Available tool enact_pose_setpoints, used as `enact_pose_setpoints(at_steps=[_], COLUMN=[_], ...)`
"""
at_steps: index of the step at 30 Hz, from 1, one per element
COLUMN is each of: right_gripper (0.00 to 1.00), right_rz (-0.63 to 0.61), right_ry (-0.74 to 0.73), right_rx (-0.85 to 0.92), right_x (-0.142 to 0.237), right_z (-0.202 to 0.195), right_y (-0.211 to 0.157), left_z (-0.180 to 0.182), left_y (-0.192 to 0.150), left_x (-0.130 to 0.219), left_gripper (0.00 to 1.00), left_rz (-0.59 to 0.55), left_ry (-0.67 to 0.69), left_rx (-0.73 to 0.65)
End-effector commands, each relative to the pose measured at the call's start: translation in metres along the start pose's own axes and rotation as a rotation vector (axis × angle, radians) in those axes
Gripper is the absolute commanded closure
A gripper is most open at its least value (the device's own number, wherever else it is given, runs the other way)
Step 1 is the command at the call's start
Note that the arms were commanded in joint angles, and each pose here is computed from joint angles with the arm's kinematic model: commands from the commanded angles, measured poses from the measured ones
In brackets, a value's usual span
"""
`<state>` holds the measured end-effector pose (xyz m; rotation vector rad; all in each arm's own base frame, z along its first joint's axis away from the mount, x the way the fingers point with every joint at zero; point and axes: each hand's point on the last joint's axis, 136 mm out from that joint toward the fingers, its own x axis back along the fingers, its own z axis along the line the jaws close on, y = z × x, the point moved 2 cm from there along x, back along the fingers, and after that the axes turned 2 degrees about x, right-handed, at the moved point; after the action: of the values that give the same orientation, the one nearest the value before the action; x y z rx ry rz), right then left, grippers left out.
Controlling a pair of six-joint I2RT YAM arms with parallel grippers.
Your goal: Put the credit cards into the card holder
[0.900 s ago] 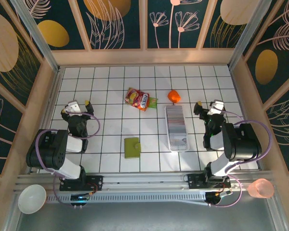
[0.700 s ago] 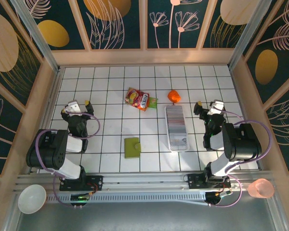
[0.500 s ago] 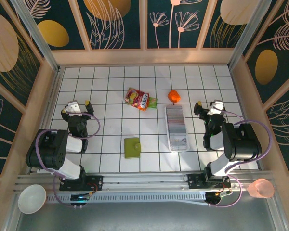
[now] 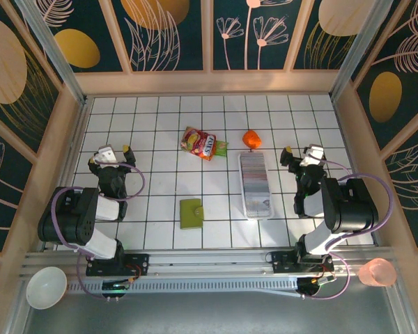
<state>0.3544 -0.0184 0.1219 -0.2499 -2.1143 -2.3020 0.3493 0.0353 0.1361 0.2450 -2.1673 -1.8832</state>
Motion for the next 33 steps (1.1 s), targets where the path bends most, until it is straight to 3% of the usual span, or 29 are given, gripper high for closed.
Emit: enact_pose_setpoints(at_steps=[1,6,9,11,14,17,19,23,28,30,33], right_gripper=[0.01,0.01,0.01,0.01,0.01,0.01,0.01,0.01,0.01,0.06,0.12], right_rz=[-0.032,-0.04,-0.055,-0.099,-0.141,-0.027,0.049,0.144,0.188,0.216,0.287], right_ry=[-0.015,-0.017,-0.048,-0.076,-0.123,-0.238,-0.341,-0.376,-0.202,-0.116,0.017], right_rx=[0.0,0.001,0.007,0.013,-0.108,-0.297,-0.383,-0.446,-0.468,-0.472,-0.459], right_x=[0.003,0.004,0.01,0.021,0.038,0.037,0.039,0.05,0.069,0.078,0.088], right_z=[-0.001,-0.001,-0.001,0.001,-0.007,-0.025,-0.038,-0.041,-0.016,-0.002,0.026], right_y=[0.008,0.01,0.029,0.048,0.065,0.061,0.056,0.052,0.071,0.081,0.092], left_z=[0.0,-0.004,0.005,0.012,0.004,0.012,0.014,-0.006,-0.034,-0.048,-0.076], left_y=[0.004,0.013,0.032,0.045,0.06,0.059,0.053,0.045,0.029,0.018,0.005], left_x=[0.002,0.0,-0.001,0.007,0.023,0.036,0.039,0.03,0.038,0.042,0.053], left_gripper=[0.01,0.01,0.01,0.01,0.01,0.01,0.01,0.01,0.07,0.13,0.06], left_rz=[-0.013,-0.01,0.021,-0.013,-0.06,-0.07,-0.048,0.131,0.32,0.443,0.575], left_ry=[-0.012,-0.021,0.061,0.099,0.008,0.019,0.029,-0.018,-0.142,-0.19,-0.263], left_rx=[-0.01,-0.012,0.017,0.091,0.27,0.507,0.555,0.571,0.654,0.651,0.573])
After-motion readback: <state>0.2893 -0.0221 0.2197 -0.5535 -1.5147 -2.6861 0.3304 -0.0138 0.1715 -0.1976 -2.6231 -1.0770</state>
